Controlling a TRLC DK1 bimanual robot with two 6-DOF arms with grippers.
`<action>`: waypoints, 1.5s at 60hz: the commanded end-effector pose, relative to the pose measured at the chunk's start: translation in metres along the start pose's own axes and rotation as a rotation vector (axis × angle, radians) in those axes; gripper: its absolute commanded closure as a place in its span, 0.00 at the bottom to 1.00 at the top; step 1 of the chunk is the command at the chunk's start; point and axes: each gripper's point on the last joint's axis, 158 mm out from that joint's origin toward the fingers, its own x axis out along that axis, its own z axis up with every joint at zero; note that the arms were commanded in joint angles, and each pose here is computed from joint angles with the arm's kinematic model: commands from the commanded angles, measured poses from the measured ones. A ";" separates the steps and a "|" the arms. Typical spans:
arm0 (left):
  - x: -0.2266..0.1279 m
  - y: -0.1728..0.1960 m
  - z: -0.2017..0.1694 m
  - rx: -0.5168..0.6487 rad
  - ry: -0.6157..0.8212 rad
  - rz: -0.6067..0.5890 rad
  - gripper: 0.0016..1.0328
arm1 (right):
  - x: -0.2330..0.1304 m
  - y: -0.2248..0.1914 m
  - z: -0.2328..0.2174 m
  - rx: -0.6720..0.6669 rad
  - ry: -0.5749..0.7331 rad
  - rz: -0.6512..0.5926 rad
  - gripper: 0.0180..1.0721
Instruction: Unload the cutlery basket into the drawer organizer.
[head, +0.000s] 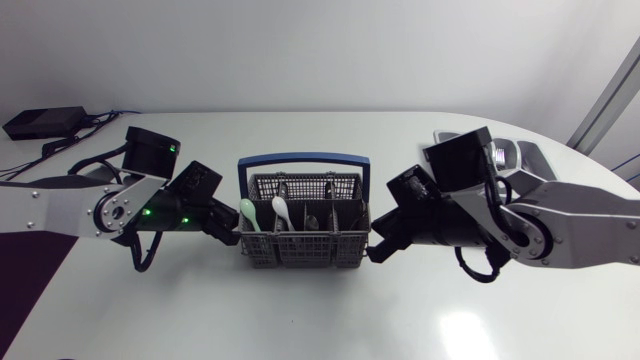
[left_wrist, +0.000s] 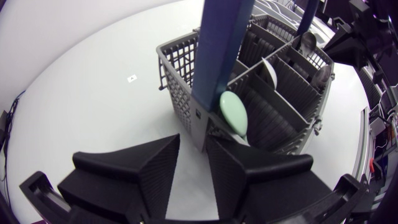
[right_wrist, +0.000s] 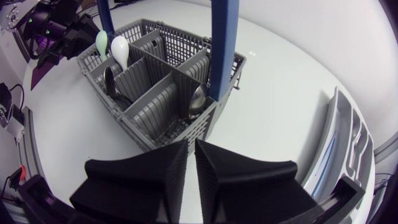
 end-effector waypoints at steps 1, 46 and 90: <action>0.004 0.006 0.010 0.018 -0.023 -0.015 0.68 | 0.002 0.003 0.017 0.014 -0.029 -0.001 0.85; -0.036 0.010 0.005 -0.025 -0.022 -0.005 0.47 | -0.014 -0.035 0.003 0.039 -0.026 -0.092 0.35; -0.048 -0.010 0.042 -0.257 -0.011 -0.212 0.46 | -0.035 -0.029 -0.004 0.047 -0.022 -0.081 0.17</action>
